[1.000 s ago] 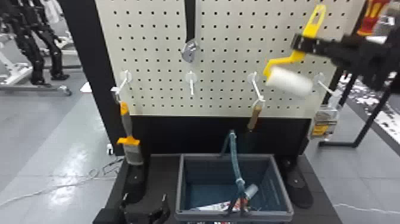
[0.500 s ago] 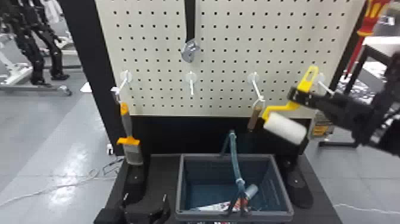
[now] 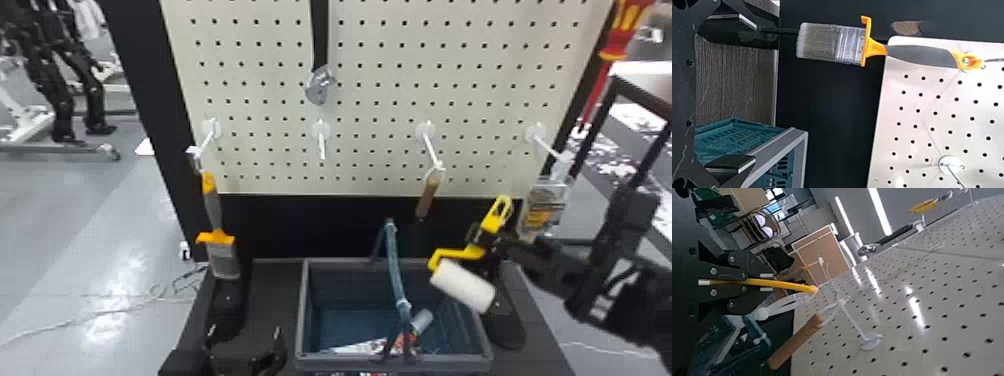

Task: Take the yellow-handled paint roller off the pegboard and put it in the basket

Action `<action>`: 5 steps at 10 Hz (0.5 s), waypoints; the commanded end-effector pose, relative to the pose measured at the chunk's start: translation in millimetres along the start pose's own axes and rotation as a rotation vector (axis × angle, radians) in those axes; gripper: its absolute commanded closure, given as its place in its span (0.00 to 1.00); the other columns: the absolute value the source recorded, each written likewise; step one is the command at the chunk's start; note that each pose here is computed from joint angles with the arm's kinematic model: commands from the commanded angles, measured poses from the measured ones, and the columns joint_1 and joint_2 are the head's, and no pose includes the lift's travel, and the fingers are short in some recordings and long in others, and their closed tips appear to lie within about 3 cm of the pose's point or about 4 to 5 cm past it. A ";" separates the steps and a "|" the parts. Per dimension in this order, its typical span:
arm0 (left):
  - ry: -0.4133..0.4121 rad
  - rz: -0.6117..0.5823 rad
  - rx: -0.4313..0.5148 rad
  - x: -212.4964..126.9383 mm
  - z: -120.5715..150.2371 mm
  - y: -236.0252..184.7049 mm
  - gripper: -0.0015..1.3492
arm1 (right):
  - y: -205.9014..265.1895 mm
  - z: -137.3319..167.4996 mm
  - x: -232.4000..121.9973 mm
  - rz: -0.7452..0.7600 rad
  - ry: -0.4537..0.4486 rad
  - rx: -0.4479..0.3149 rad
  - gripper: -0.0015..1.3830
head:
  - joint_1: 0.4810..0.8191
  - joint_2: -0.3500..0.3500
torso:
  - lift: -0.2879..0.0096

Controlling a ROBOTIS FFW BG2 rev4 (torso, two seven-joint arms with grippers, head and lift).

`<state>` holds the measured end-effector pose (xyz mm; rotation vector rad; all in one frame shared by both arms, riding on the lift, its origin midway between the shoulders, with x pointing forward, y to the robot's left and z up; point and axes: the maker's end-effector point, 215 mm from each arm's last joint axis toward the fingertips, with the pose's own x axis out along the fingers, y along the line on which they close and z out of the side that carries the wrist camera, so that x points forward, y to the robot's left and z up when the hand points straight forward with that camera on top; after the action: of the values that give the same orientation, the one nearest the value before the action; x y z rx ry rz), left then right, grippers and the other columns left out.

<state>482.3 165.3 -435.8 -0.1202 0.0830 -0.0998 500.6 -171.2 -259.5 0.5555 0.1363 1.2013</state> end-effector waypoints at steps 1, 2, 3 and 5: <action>0.001 0.000 -0.004 -0.1 -0.7 -1.7 0.09 | -13.0 -33.9 8.8 0.001 0.012 0.060 0.93 | 0.20 0.50 | 0.63; -0.001 0.000 -0.004 0.3 -0.2 -1.7 0.09 | -19.4 -54.4 20.6 0.027 0.035 0.093 0.93 | 0.20 0.50 | 0.63; -0.004 0.000 -0.004 1.2 0.6 -1.6 0.09 | -26.7 -70.4 26.0 0.043 0.050 0.122 0.93 | 0.20 0.50 | 0.63; -0.002 0.000 -0.003 1.4 -0.6 -1.4 0.09 | -42.8 -91.9 27.5 0.041 0.084 0.163 0.93 | 0.20 0.50 | 0.63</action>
<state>483.2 164.7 -436.5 -0.1201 0.0813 -0.1008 508.1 -126.0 -345.9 0.6508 0.2807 1.2682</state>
